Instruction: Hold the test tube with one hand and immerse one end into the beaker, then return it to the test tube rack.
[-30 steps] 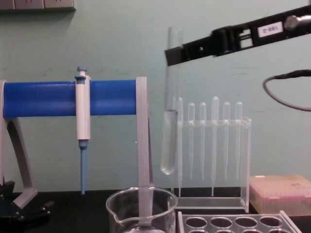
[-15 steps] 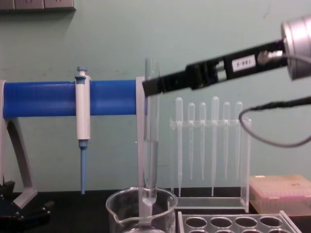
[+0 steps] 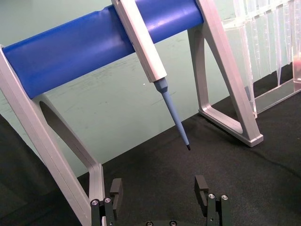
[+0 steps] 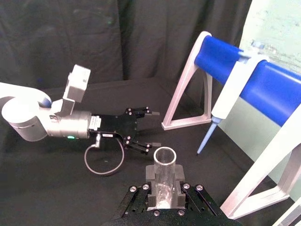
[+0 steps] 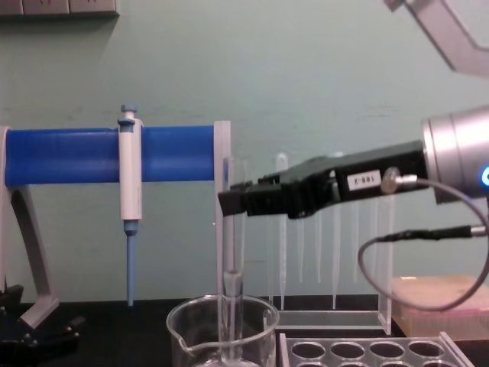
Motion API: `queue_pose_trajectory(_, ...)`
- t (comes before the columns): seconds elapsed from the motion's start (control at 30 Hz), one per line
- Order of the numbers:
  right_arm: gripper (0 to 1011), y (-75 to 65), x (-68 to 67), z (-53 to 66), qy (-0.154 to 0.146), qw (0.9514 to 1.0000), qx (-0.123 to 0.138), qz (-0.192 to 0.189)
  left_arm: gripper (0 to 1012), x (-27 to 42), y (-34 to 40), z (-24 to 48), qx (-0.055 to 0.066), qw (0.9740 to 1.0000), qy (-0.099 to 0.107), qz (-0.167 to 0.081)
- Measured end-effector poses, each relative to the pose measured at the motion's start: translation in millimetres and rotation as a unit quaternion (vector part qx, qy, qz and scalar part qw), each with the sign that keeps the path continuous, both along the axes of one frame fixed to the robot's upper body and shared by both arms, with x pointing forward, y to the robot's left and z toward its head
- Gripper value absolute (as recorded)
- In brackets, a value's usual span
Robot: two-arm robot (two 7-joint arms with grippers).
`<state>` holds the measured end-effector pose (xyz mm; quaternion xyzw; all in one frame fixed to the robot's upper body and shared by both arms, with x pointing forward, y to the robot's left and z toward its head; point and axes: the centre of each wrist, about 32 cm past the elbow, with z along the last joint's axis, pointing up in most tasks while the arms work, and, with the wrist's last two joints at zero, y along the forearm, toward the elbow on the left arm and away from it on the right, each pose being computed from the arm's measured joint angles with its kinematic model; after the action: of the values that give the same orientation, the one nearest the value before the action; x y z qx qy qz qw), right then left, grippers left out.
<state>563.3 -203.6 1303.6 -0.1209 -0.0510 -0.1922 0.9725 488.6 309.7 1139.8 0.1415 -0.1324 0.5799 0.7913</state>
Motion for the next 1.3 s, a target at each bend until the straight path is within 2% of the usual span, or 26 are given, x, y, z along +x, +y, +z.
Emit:
queue_pose_trajectory(0.13, 222, 3.7, -0.1, -12.3, 0.001, 1.0, 0.0, -0.001, 1000, 0.0, 0.0, 0.0, 0.0, 1.0, 0.0, 0.0)
queue_pose_trajectory(0.37, 222, 8.2, -1.6, -23.5, 0.006, 1.0, -0.005, -0.001, 1000, 0.0, 0.0, 0.0, 0.0, 1.0, 0.0, 0.0)
queue_pose_trajectory(1.3, 222, 10.6, -5.0, -43.1, 0.0, 0.9999, -0.014, -0.009, 1000, 0.0, 0.0, 0.0, 0.0, 1.0, 0.0, 0.0)
